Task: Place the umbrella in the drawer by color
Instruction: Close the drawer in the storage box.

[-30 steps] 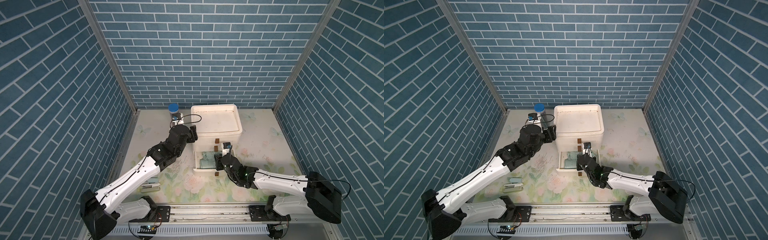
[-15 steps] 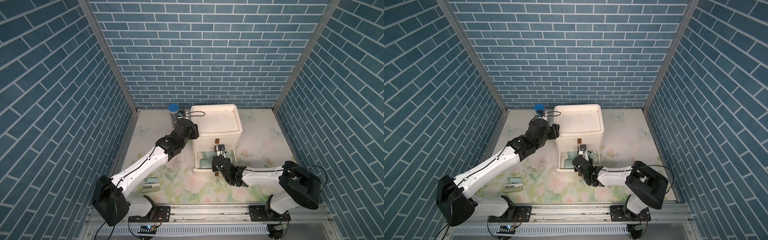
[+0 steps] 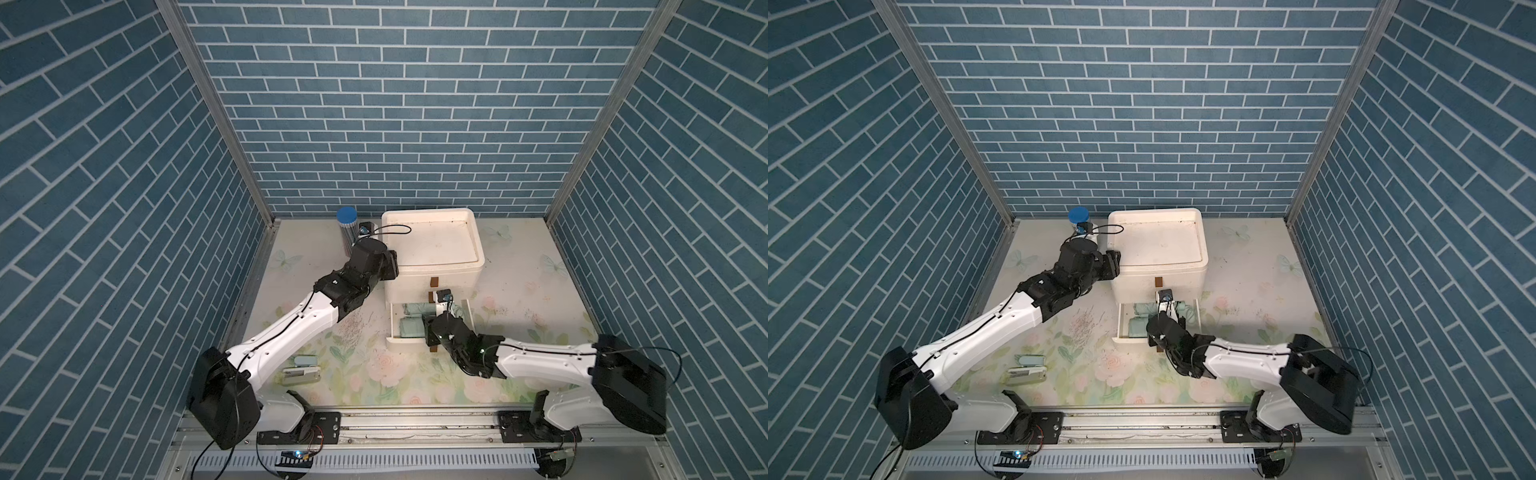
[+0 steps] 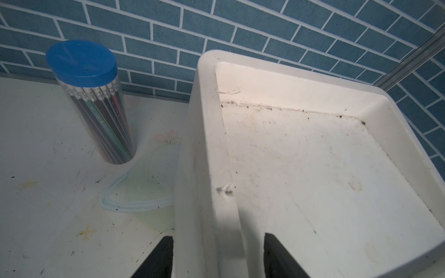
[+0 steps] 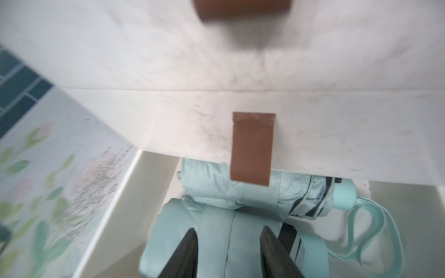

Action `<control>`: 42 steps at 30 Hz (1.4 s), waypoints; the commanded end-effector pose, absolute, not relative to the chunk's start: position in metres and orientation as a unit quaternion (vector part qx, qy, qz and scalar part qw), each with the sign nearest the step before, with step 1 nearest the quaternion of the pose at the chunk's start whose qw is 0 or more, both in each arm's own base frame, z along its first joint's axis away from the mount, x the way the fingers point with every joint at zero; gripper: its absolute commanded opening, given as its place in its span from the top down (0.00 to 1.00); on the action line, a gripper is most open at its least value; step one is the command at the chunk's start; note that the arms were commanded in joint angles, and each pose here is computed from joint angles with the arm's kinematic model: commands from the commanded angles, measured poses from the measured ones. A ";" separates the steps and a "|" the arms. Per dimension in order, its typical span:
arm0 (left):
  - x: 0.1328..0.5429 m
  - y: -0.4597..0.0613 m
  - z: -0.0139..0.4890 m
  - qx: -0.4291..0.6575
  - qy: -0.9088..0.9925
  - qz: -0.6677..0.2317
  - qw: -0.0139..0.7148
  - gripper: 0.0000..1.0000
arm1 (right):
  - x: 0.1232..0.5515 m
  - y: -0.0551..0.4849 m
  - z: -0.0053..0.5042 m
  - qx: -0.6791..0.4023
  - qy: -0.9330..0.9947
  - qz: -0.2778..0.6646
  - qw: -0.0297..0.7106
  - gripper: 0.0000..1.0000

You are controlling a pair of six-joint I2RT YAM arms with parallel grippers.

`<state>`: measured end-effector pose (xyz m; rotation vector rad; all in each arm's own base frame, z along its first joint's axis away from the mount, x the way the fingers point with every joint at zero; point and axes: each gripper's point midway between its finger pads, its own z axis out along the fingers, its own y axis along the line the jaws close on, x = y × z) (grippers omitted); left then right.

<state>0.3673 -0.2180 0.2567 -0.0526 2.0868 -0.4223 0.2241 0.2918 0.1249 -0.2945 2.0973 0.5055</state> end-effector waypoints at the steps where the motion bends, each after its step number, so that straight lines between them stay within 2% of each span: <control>1: 0.372 -0.215 0.251 -0.019 0.859 -0.162 0.485 0.37 | 0.199 0.279 0.124 -0.142 0.842 0.214 0.474 0.50; 5: 0.375 -0.216 0.249 -0.018 0.859 -0.157 0.486 0.38 | 0.168 0.280 0.110 -0.148 0.835 0.263 0.459 0.44; 10: 0.379 -0.218 0.249 -0.022 0.855 -0.162 0.491 0.39 | 0.150 0.285 0.093 -0.129 0.836 0.292 0.447 0.42; 18: 0.383 -0.224 0.247 -0.035 0.853 -0.179 0.489 0.56 | 0.158 0.285 0.070 -0.099 0.867 0.212 0.440 0.41; 29: 0.378 -0.231 0.241 -0.017 0.857 -0.194 0.476 0.75 | 0.171 0.269 0.063 -0.054 0.863 0.201 0.459 0.36; 34: 0.378 -0.233 0.232 -0.007 0.865 -0.187 0.466 0.90 | 0.184 0.267 0.061 -0.056 0.863 0.186 0.467 0.39; 42: 0.376 -0.241 0.230 -0.006 0.870 -0.202 0.450 1.00 | 0.196 0.277 0.080 -0.089 0.839 0.185 0.504 0.42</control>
